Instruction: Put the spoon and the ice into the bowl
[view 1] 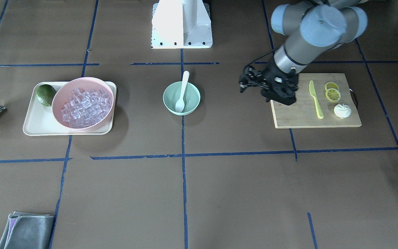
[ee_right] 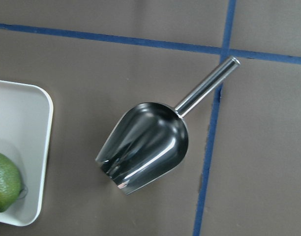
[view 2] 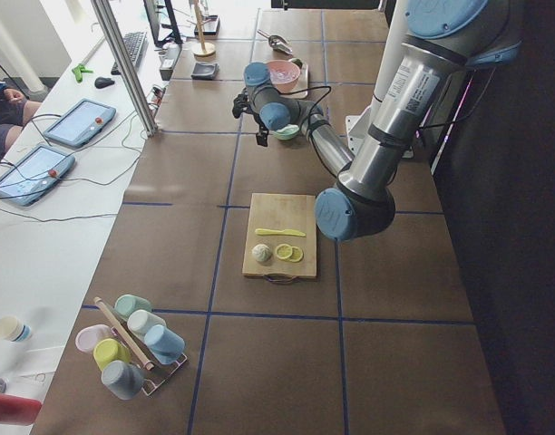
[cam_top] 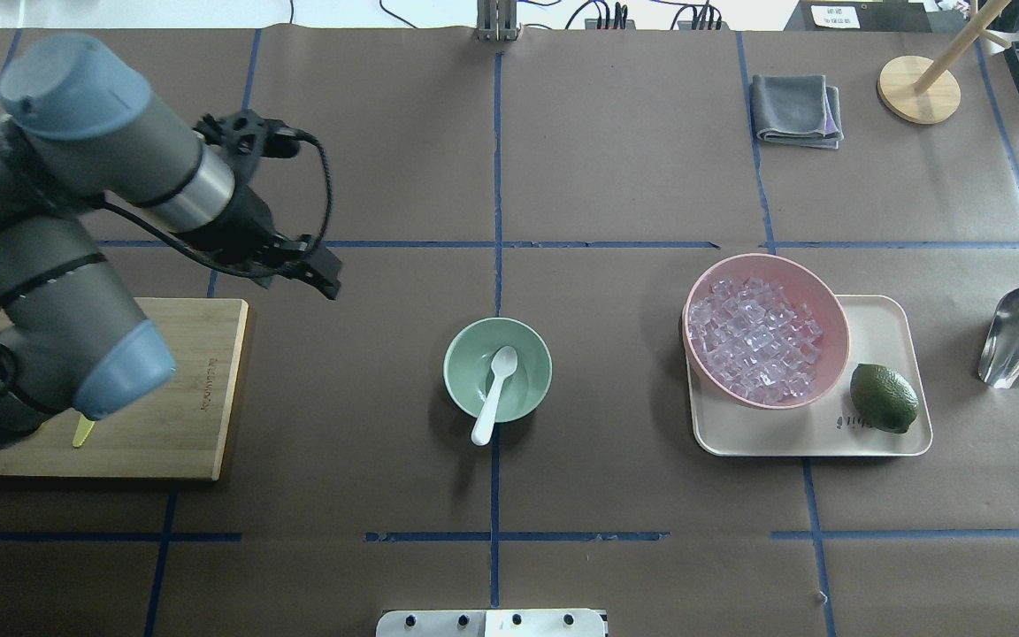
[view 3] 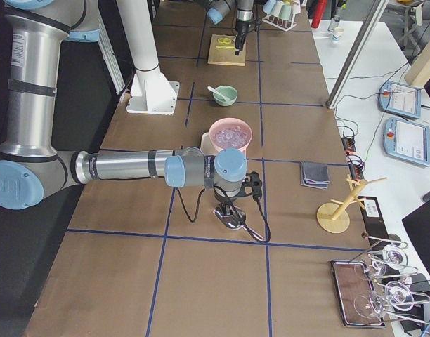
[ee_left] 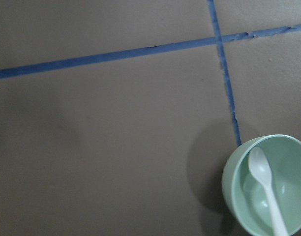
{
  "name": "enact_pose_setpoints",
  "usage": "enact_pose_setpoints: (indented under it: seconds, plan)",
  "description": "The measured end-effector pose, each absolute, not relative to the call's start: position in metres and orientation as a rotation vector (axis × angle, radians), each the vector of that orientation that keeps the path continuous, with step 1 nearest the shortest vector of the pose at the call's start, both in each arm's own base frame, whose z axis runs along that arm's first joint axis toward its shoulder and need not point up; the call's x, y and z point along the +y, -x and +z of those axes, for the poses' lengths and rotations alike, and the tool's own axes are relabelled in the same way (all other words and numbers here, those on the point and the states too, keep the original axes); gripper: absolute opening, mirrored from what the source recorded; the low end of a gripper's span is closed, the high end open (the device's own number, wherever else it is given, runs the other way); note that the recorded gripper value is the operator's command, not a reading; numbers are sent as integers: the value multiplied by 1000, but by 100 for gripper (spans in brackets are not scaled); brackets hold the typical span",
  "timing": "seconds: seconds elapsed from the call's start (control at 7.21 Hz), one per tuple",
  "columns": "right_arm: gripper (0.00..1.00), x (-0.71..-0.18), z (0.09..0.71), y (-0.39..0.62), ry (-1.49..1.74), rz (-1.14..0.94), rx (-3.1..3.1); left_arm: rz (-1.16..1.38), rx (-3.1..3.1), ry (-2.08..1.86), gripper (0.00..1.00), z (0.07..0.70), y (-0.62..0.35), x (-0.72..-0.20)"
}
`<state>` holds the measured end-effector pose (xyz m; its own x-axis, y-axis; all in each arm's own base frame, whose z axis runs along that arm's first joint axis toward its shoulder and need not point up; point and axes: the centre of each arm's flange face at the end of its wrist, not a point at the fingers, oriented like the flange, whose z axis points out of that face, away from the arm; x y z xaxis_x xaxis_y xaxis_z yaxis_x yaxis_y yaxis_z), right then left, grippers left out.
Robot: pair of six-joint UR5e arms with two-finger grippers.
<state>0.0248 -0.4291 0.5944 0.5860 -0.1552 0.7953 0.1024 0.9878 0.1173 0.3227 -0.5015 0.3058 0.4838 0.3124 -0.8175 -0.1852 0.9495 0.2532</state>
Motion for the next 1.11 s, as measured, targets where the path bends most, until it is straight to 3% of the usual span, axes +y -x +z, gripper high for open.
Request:
enact_pose_setpoints:
  seconds: [0.42,0.69,1.11]
  plan:
    - [100,-451,569,-23,-99,-151,-948,373,866,-234,100,488,-114,-507]
    - [100,-467,546,-19,-99,-93,-939,169,808,-221,100,571,23,-472]
    - [100,-477,511,14,-94,-56,-849,5,800,-91,100,650,74,-410]
